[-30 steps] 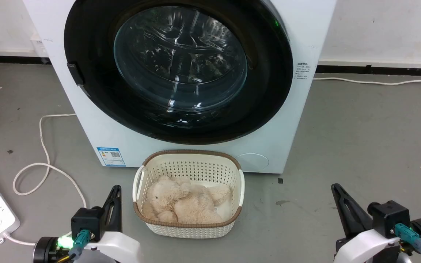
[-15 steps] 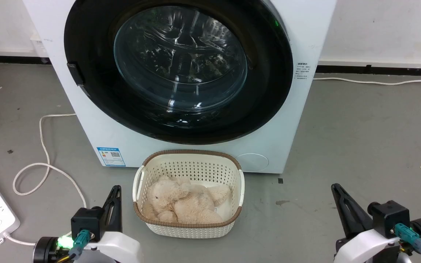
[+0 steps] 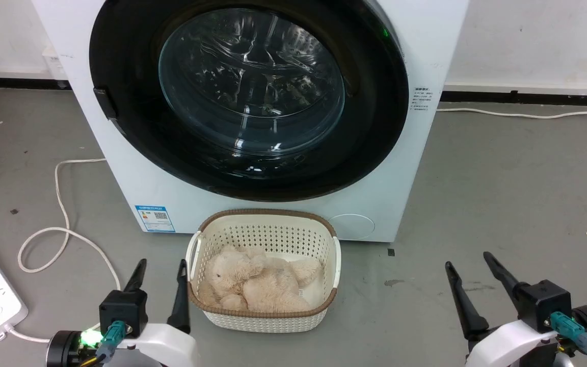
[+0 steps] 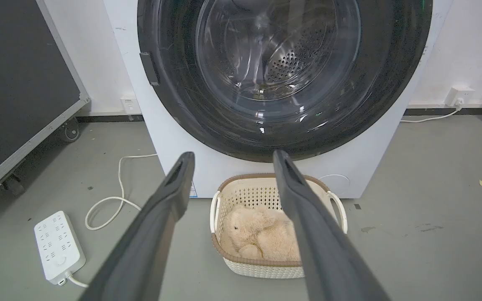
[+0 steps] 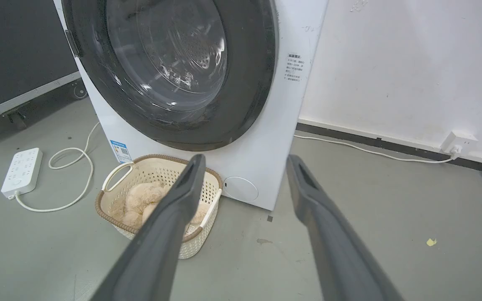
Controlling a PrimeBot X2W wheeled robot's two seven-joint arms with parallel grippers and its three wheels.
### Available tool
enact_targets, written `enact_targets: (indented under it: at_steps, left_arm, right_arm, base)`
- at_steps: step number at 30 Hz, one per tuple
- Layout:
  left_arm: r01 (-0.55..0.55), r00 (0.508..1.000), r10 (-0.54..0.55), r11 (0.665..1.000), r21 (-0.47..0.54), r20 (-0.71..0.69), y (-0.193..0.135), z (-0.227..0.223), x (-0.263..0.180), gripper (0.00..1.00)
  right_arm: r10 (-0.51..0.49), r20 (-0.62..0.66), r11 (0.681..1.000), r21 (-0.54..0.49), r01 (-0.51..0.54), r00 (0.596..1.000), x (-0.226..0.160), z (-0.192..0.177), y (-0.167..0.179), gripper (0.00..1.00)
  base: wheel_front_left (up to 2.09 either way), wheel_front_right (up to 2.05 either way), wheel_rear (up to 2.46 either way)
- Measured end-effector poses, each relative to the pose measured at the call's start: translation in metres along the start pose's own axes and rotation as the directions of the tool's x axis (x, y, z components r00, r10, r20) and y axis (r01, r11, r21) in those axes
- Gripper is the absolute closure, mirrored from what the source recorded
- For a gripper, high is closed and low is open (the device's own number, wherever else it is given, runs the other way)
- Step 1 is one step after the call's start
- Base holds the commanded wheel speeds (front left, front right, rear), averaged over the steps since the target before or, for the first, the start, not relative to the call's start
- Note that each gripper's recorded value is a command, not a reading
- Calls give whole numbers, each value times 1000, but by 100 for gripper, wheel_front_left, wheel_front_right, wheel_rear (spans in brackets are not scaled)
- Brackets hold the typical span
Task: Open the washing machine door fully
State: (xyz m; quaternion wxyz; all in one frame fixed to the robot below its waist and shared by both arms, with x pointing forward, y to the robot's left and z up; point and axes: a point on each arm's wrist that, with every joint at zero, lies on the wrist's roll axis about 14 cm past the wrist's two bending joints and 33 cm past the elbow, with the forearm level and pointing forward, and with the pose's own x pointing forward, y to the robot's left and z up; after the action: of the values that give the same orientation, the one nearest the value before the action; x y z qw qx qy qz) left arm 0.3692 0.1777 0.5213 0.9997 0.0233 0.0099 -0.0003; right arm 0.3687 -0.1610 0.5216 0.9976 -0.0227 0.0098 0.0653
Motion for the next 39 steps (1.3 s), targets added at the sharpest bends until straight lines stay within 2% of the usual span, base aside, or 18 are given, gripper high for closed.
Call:
enact_targets:
  at_steps: [21,33,39]
  left_arm:
    - [4,1000,-4,1000,0,16,-6,-2,4,0]
    - [-3,1000,3,1000,-1,24,-9,-4,14,0]
    - [-9,999,9,1000,-1,34,-9,-4,21,0]
  right_arm:
    - [-4,9,1000,16,4,1000,6,-5,-2,0]
    - [8,50,1000,28,-10,999,34,7,-11,0]
    - [14,70,998,66,-19,997,51,14,-15,0]
  base:
    - [0,0,0]
    - [0,0,0]
    - [0,0,0]
